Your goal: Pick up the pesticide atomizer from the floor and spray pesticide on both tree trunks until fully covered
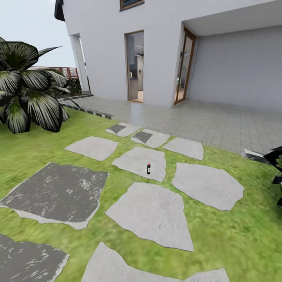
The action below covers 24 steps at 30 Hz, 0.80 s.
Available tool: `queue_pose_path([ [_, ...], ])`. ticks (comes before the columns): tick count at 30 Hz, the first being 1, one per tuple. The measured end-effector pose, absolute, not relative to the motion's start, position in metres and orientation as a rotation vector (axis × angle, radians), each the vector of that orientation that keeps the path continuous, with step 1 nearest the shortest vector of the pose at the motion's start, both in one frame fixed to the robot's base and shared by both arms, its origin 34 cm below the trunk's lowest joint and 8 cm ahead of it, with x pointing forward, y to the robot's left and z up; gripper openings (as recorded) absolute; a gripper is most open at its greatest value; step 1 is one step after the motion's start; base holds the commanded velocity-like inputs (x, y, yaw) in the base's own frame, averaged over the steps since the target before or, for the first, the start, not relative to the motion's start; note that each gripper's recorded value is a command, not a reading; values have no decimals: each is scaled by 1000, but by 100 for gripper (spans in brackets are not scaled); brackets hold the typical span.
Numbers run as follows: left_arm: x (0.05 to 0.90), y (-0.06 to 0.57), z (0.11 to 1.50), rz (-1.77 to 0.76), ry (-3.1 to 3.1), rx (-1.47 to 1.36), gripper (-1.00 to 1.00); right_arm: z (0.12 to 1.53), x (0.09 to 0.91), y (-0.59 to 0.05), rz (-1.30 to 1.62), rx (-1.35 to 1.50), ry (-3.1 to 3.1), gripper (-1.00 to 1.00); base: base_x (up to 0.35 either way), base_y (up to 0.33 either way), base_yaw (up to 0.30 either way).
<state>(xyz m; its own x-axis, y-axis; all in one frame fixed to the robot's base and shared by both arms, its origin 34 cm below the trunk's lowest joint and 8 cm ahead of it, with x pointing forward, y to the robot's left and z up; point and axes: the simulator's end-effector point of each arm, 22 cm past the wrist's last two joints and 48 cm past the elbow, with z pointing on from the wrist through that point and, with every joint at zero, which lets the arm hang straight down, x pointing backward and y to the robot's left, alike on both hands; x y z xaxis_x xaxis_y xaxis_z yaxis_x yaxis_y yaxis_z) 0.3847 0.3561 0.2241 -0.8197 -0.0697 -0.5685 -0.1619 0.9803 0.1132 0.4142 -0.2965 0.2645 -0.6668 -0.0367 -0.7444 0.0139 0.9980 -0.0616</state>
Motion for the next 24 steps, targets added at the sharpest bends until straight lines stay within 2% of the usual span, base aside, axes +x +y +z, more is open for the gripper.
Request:
queue_pose_path([
  [17, 385, 356, 224, 208, 2531, -164, 100, 265, 414, -297, -78, -16, 2299, 100, 339, 0, -3],
  [24, 385, 356, 224, 208, 2531, -163, 100, 264, 414, -297, -78, -16, 2299, 100, 339, 43, -172],
])
